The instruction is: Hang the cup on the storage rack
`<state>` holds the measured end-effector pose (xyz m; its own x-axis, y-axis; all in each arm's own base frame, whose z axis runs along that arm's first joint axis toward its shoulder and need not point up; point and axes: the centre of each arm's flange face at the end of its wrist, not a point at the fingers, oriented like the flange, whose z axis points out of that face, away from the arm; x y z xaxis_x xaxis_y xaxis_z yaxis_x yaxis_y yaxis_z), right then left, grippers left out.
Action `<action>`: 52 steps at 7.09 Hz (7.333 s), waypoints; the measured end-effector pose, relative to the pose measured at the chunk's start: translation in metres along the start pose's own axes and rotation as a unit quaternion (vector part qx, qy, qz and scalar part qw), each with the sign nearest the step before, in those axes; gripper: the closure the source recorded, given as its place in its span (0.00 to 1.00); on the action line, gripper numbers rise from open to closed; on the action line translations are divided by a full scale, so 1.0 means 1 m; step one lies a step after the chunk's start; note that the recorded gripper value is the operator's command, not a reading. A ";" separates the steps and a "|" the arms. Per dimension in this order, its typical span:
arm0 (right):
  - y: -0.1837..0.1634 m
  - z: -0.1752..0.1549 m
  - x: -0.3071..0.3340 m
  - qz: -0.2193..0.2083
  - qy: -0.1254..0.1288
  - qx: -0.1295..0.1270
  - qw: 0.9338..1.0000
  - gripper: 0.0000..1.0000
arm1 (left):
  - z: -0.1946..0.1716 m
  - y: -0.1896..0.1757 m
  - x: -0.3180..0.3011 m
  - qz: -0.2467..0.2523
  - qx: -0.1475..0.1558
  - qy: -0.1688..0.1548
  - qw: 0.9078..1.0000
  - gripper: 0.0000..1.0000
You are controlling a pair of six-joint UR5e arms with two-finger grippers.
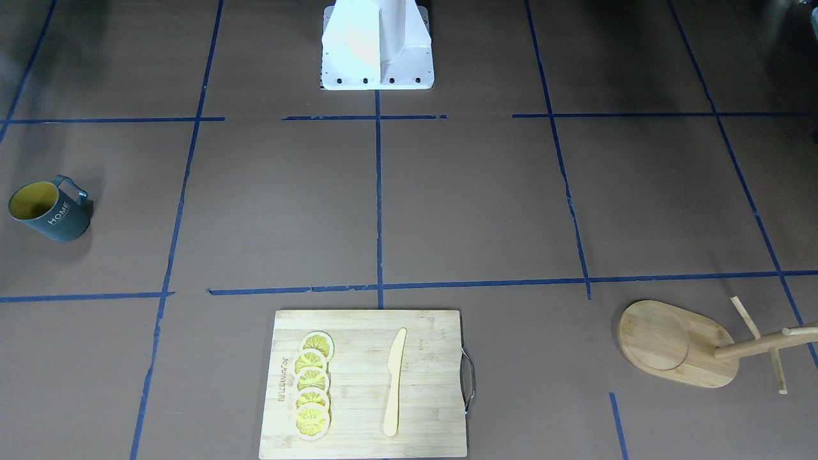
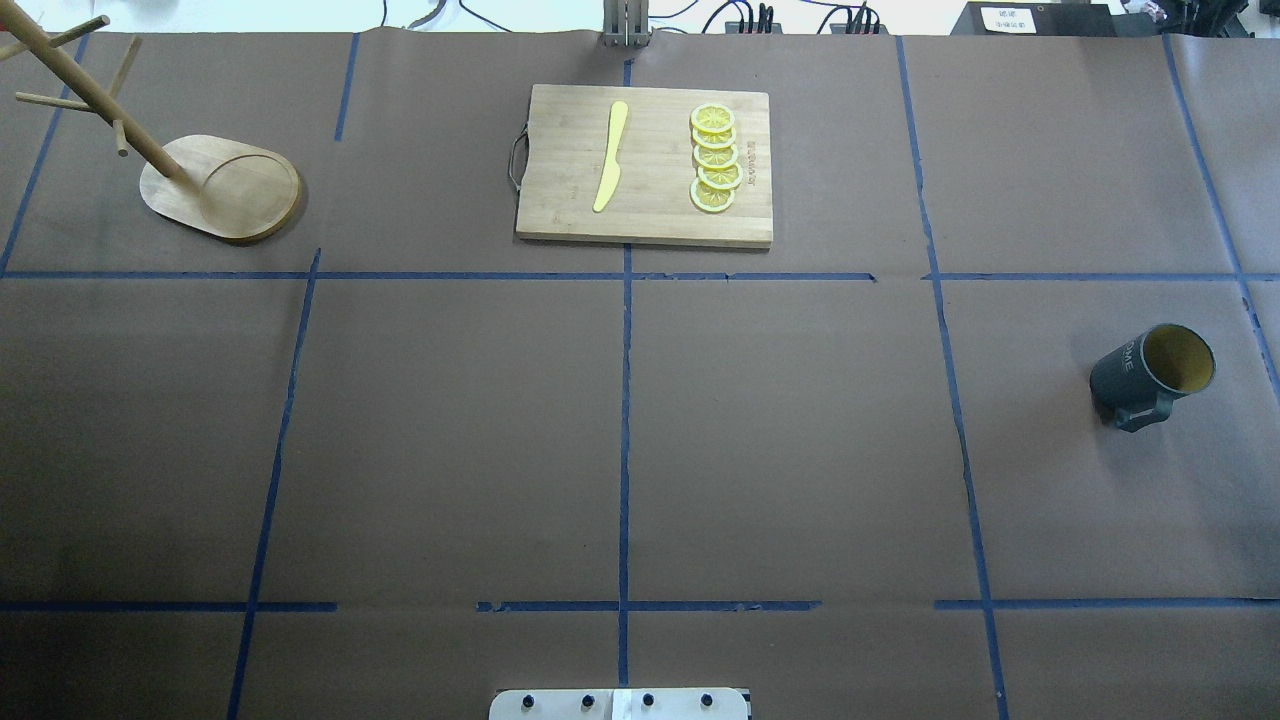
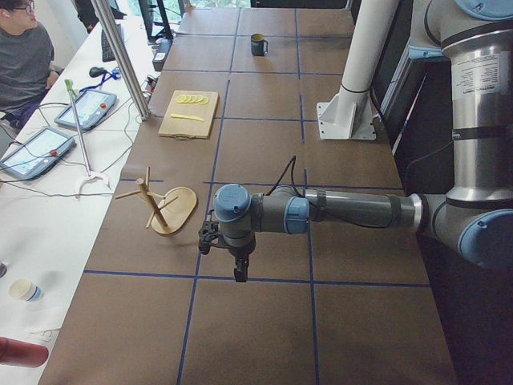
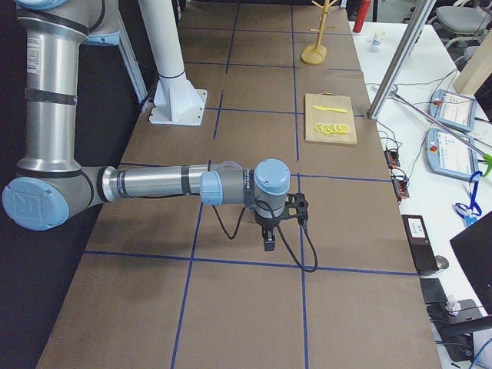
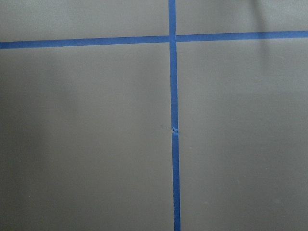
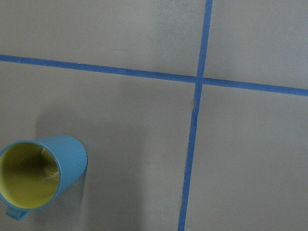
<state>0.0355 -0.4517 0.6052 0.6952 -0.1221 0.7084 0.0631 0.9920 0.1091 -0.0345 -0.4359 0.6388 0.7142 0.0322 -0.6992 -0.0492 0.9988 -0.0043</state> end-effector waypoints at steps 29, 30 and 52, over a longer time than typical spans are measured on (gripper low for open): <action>-0.103 0.098 -0.466 0.121 -0.049 -0.005 0.991 1.00 | -0.003 -0.001 0.005 0.005 0.004 0.003 1.000 0.00; -0.098 0.099 -0.518 0.140 -0.043 -0.007 0.989 1.00 | -0.004 -0.001 0.006 0.006 0.004 0.003 1.000 0.00; -0.151 -0.001 -0.154 -0.072 0.020 -0.027 0.997 0.00 | -0.053 -0.044 0.056 0.077 0.079 0.007 0.994 0.00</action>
<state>-0.0806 -0.5826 0.4785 0.7040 -0.2633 0.6596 0.2015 0.9646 0.1699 -0.0295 -0.4796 0.5617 0.6967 0.1865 -0.6927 -0.0460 0.9752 0.2164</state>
